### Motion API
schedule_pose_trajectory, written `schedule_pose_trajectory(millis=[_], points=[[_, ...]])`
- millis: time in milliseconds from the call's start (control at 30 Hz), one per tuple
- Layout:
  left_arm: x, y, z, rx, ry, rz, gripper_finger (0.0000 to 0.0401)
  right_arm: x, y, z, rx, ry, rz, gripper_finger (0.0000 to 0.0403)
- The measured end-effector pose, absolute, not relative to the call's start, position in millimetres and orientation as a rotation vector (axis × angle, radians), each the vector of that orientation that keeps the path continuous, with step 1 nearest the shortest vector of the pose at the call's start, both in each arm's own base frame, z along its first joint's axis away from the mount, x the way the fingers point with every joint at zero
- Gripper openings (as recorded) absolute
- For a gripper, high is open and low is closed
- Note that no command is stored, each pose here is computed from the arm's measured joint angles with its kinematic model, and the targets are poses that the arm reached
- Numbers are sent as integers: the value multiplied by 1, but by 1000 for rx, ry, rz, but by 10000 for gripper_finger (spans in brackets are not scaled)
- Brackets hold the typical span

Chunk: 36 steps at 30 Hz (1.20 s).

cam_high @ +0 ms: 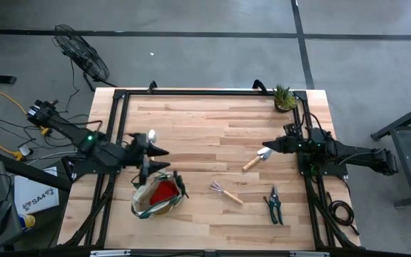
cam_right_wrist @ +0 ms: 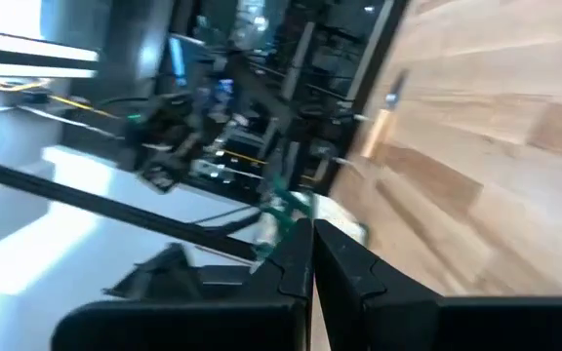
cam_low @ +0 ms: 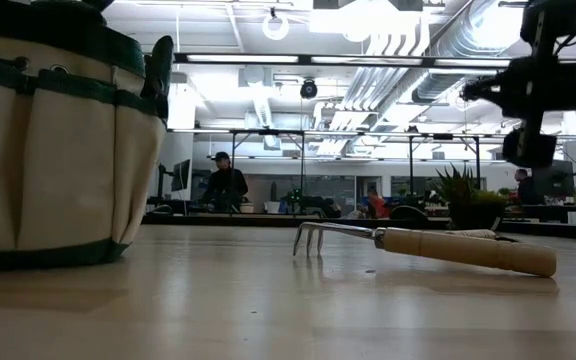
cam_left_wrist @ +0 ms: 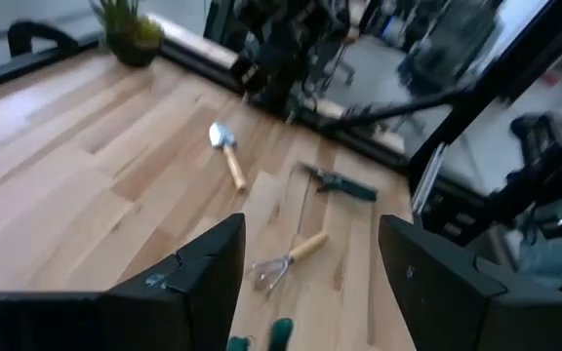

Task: Pick & Place Garden tools in Gardening bag
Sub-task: Put the hand rake into the gardening bag

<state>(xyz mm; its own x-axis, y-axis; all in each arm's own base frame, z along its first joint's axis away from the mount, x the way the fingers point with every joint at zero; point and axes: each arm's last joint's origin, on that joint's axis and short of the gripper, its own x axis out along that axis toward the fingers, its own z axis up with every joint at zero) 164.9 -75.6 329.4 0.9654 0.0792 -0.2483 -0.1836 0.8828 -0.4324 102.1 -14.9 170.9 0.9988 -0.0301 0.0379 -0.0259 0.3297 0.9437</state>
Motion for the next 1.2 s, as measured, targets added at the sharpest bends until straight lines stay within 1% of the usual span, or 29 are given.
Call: schedule_pose_trajectory(millis=[133, 233, 467, 633, 1000, 1200], points=[[147, -65, 317, -491, 149, 109, 229, 100, -14, 186, 1207, -173, 117, 3], [135, -59, 308, -501, 93, 80, 229, 98, -12, 196, 1188, -260, 172, 3], [112, -46, 283, -527, 25, 48, 229, 104, -3, 216, 1119, -261, 131, 3], [99, -39, 271, -552, -17, 35, 229, 120, 11, 232, 1085, -159, 105, 3], [83, -31, 258, -552, -64, -32, 229, 183, 76, 245, 1036, 330, -9, 3], [78, -30, 256, -543, -46, -81, 229, 218, 114, 240, 1000, 512, 3, 3]])
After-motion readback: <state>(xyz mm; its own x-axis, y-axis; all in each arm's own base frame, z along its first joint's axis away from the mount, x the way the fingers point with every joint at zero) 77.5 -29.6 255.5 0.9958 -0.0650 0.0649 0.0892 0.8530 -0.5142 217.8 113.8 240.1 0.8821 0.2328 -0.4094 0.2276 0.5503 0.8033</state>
